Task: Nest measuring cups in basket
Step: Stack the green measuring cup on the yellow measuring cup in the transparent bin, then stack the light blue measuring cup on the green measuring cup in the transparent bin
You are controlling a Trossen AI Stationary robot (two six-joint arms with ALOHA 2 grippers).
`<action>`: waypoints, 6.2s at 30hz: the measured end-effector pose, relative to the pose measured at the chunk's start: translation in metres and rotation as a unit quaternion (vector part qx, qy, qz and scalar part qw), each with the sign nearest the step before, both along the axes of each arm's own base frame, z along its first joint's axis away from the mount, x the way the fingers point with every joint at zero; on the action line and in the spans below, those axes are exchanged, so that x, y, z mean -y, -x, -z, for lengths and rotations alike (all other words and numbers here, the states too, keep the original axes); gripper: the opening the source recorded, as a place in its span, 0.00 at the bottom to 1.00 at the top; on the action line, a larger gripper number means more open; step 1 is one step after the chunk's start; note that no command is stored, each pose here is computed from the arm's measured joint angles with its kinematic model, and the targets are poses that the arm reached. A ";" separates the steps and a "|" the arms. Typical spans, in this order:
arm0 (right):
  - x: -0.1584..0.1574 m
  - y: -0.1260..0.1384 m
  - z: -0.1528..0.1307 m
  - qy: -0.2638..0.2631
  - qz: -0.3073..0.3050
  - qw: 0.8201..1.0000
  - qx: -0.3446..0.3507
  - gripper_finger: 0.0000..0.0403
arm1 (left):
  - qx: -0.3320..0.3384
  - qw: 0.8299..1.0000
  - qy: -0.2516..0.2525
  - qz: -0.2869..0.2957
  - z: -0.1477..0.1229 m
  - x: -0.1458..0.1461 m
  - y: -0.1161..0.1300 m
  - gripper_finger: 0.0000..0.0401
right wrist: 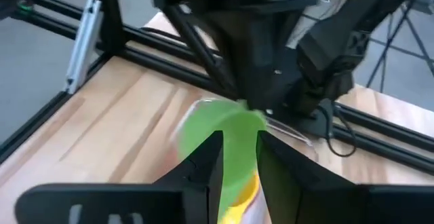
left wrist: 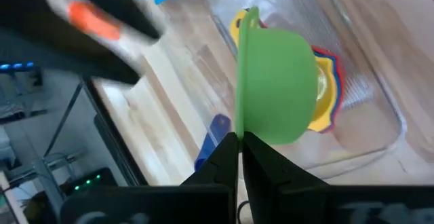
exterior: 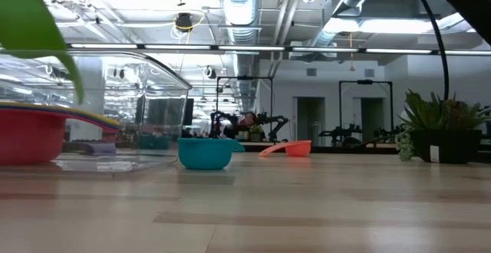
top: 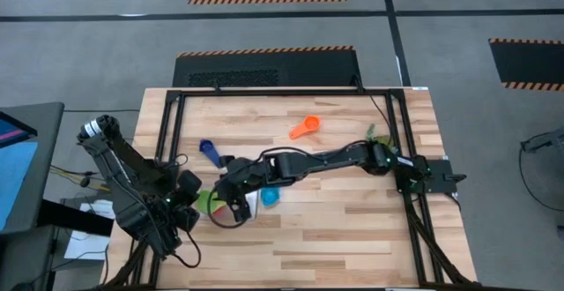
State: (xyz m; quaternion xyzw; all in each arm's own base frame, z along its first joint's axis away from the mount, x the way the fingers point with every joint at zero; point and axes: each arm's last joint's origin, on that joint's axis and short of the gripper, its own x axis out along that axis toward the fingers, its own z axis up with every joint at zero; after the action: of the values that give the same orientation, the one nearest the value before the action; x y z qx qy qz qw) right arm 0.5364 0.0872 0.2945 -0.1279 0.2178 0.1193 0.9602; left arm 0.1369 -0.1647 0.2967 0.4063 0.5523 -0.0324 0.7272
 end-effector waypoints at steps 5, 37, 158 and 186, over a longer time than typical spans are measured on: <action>-0.006 0.012 -0.020 -0.026 0.001 1.000 -0.001 0.28 | 0.019 1.000 -0.002 -0.013 -0.001 0.000 -0.001 0.00; -0.150 0.185 -0.169 -0.166 0.266 0.936 0.162 0.28 | 0.154 0.977 -0.077 0.122 0.021 -0.004 0.061 0.00; 0.235 0.160 0.056 -0.069 0.350 0.806 -0.471 0.23 | 0.291 0.773 0.358 -0.435 -0.024 0.003 0.029 0.17; 0.048 0.099 0.065 0.095 0.103 0.946 -0.292 0.23 | 0.305 0.805 0.334 -0.383 -0.025 0.003 0.028 0.17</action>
State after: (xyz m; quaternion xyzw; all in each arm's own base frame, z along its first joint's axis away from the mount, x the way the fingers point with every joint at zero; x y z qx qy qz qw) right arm 0.4373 0.0390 0.2292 -0.1551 0.5113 0.0310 0.8447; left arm 0.1085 -0.1674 0.3215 -0.1171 0.3676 0.1923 0.9023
